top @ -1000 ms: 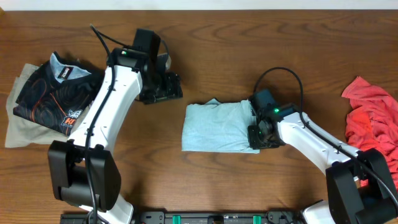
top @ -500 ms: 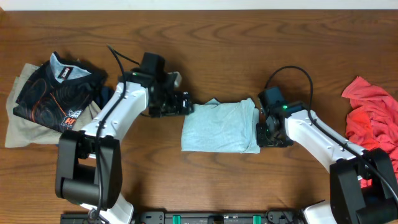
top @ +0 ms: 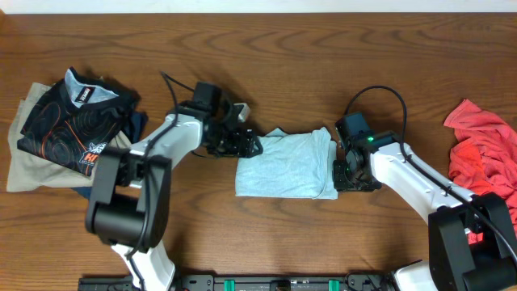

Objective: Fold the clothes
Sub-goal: 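Grasp the folded blue bundle with the left gripper, then carry the bundle left and place it on the clothes stack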

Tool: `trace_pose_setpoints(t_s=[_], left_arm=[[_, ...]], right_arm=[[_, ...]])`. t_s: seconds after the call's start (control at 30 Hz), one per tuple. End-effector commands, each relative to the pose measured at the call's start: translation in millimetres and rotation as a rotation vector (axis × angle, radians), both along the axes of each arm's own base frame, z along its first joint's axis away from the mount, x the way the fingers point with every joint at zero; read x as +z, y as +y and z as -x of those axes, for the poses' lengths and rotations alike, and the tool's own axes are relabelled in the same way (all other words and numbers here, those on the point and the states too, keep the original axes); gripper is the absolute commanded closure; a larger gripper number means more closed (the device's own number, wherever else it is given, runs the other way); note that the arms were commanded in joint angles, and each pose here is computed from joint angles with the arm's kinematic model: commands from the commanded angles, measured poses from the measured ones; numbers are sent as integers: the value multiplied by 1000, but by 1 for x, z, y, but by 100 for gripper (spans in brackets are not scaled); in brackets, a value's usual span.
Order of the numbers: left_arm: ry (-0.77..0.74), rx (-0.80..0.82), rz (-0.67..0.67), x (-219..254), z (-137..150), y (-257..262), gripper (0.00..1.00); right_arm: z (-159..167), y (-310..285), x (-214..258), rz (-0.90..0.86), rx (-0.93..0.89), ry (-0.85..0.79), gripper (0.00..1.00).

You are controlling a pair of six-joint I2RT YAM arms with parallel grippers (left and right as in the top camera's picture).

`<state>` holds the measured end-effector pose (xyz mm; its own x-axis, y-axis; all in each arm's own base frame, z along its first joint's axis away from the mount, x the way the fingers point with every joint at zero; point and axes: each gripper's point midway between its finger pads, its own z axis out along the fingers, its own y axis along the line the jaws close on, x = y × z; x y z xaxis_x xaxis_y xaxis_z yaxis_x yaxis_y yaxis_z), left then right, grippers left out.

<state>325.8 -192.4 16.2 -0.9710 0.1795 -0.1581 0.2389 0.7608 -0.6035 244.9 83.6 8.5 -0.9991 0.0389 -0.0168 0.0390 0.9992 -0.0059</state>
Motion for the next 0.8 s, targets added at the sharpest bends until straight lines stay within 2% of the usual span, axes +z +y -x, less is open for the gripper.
trace_pose_setpoints(t_s=[0.0,0.03,0.13,0.17,0.3,0.47,0.6,0.77], left_arm=[[52,-48,-14,-19,16,-12,48],[54,-57,-15,-20,18,-15,55],[38,-79,-12,-20,20,-22,86],[26,-80,-9,-19,17,-23,92],[-12,-32,-53,-15,-2,-13,94],[-93,130,-221,3,-47,36,94],[-206,267,-396,40,-82,92,94],[-394,503,-607,111,-123,179,94]], right_arm=[[-2,-2,2,5,-20,-3,63],[-1,-2,2,6,-20,0,63],[0,-3,2,8,-20,4,63],[0,-3,2,8,-20,4,63],[1,-4,2,11,-19,11,63],[5,-10,2,26,-32,30,63],[7,-16,2,29,-56,42,63],[8,-20,2,31,-68,51,64]])
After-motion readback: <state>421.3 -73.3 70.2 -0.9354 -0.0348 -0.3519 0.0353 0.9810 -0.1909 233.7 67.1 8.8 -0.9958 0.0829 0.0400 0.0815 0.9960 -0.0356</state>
